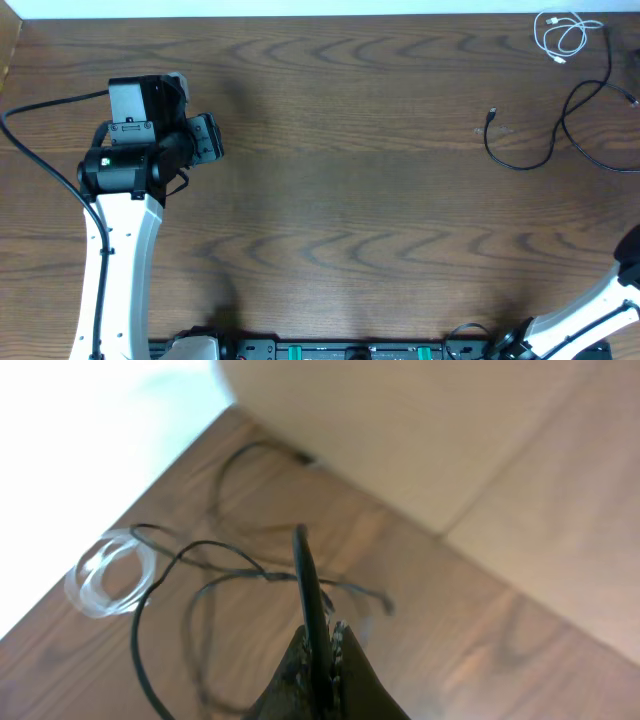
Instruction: Untangle cables
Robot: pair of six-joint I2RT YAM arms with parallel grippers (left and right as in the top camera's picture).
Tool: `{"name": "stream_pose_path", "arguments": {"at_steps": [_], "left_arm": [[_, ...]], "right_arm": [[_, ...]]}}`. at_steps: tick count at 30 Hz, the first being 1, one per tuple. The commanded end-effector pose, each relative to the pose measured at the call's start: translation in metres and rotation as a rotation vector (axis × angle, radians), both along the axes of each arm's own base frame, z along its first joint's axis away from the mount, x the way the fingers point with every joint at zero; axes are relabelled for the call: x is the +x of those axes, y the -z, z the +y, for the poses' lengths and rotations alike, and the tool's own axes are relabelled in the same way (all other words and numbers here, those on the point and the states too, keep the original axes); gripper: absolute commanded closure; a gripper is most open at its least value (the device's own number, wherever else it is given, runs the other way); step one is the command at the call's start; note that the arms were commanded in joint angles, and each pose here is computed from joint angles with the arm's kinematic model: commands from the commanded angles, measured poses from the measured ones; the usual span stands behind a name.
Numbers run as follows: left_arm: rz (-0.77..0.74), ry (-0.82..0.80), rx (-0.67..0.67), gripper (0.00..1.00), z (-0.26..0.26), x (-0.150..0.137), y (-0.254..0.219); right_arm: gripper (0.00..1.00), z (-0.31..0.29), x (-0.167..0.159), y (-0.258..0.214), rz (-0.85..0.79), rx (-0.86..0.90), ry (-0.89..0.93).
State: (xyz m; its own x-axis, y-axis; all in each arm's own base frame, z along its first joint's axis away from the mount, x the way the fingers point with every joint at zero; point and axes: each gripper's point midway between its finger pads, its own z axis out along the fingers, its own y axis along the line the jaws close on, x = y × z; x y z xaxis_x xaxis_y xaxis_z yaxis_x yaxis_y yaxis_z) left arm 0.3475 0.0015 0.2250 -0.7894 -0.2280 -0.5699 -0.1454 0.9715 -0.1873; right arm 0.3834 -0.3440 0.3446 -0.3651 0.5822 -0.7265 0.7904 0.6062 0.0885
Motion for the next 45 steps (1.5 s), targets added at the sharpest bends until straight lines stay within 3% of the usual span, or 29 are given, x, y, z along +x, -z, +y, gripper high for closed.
{"name": "stream_pose_path", "arguments": {"at_steps": [1, 8, 9, 11, 13, 16, 22, 31, 34, 38, 45], "left_arm": [[-0.02, -0.029, -0.016, 0.38, 0.002, 0.006, -0.004], [-0.041, -0.031, -0.017, 0.37, 0.002, 0.01, -0.007], [-0.04, -0.031, -0.017, 0.37, 0.002, 0.01, -0.007], [-0.04, -0.031, -0.017, 0.38, 0.002, 0.01, -0.007], [-0.041, -0.03, -0.017, 0.37, 0.002, 0.01, -0.007], [-0.04, -0.03, -0.017, 0.38, 0.002, 0.01, -0.007], [-0.04, -0.03, -0.017, 0.38, 0.002, 0.01, -0.007], [-0.04, -0.031, -0.016, 0.37, 0.002, 0.01, -0.007], [-0.039, -0.031, -0.016, 0.32, 0.002, 0.009, -0.006], [-0.035, -0.031, -0.016, 0.07, 0.002, 0.009, -0.006], [-0.032, -0.031, -0.016, 0.04, 0.002, 0.008, -0.005]], "right_arm": [[0.99, -0.016, -0.025, -0.019, 0.015, -0.081, 0.119], [0.99, -0.02, -0.017, 0.05, 0.177, 0.034, 0.11], [0.88, -0.02, -0.014, 0.066, 0.212, 0.062, 0.104], [0.46, -0.017, -0.008, 0.096, 0.271, 0.115, 0.085], [0.16, -0.009, -0.001, 0.126, 0.318, 0.186, 0.051], [0.02, 0.009, 0.013, 0.148, 0.331, 0.267, -0.057], [0.01, 0.07, 0.05, 0.126, 0.211, 0.344, -0.41], [0.01, 0.167, 0.061, 0.064, 0.135, 0.297, -0.748], [0.01, 0.207, 0.057, 0.049, 0.142, 0.29, -0.852], [0.01, 0.264, 0.05, 0.037, 0.173, 0.292, -0.966], [0.01, 0.364, 0.044, 0.04, 0.269, 0.271, -1.175]]}}
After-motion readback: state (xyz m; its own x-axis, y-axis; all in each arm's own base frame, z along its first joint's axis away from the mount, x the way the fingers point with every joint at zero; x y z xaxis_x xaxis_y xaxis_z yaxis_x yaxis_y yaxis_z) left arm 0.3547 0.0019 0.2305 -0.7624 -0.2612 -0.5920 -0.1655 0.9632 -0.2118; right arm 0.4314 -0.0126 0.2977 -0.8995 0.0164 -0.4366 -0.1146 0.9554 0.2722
